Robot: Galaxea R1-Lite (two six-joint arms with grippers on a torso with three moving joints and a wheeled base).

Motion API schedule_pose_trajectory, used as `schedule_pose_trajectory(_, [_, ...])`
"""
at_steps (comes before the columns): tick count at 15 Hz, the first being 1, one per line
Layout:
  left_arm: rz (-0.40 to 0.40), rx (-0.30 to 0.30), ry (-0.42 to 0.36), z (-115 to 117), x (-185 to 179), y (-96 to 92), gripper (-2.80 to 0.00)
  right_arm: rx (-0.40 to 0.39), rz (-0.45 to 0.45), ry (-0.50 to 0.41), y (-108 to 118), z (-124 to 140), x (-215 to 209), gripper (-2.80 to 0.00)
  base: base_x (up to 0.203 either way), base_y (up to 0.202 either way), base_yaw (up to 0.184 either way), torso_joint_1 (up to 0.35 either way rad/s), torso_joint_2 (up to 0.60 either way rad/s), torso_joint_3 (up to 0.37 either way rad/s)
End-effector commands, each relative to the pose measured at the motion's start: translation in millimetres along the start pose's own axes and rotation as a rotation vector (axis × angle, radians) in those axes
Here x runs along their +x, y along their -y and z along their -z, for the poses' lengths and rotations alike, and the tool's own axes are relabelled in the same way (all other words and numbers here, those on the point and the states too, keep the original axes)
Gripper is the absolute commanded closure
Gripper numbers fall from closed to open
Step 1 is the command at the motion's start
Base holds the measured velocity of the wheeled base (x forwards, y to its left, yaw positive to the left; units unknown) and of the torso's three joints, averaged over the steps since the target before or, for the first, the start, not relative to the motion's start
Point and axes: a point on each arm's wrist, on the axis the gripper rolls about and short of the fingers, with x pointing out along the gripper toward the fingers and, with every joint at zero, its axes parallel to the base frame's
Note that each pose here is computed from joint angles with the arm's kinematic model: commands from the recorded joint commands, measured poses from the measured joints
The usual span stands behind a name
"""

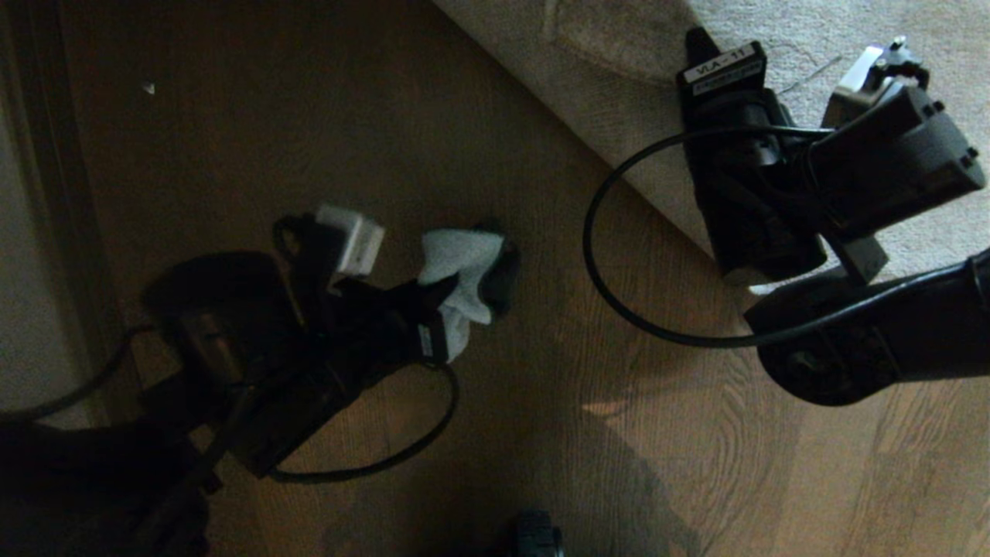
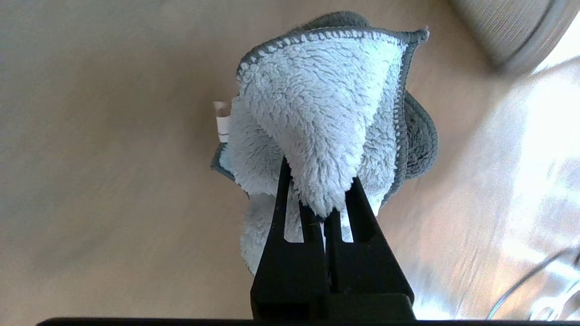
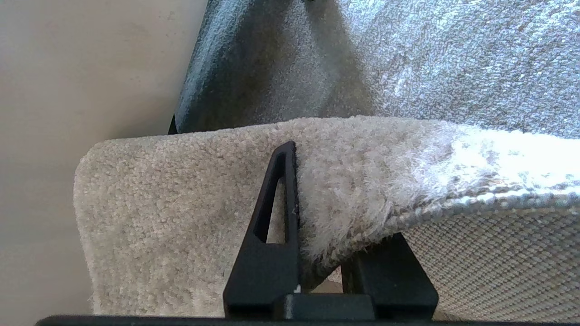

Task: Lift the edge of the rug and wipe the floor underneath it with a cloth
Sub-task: Wipe the floor under the carpet with a rag

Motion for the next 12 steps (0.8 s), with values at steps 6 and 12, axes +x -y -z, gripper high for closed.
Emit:
schedule_pose_trajectory(6, [0.047,-0.022,0.087,0.6,80.3,28.5,0.0,0.026,-0.024,0.035,-2.5,-3.1,0.0,0.0,0.0,0.0,0.0,0.0,0.0,0.0])
schedule_pose_trajectory(12, [-0.098,-0.018,0.233,-23.6,117.4,-26.7,0.0,0.026,-0.023,0.036,-2.8,-3.6,-0.1,0.0,0.0,0.0,0.0,0.0,0.0,0.0])
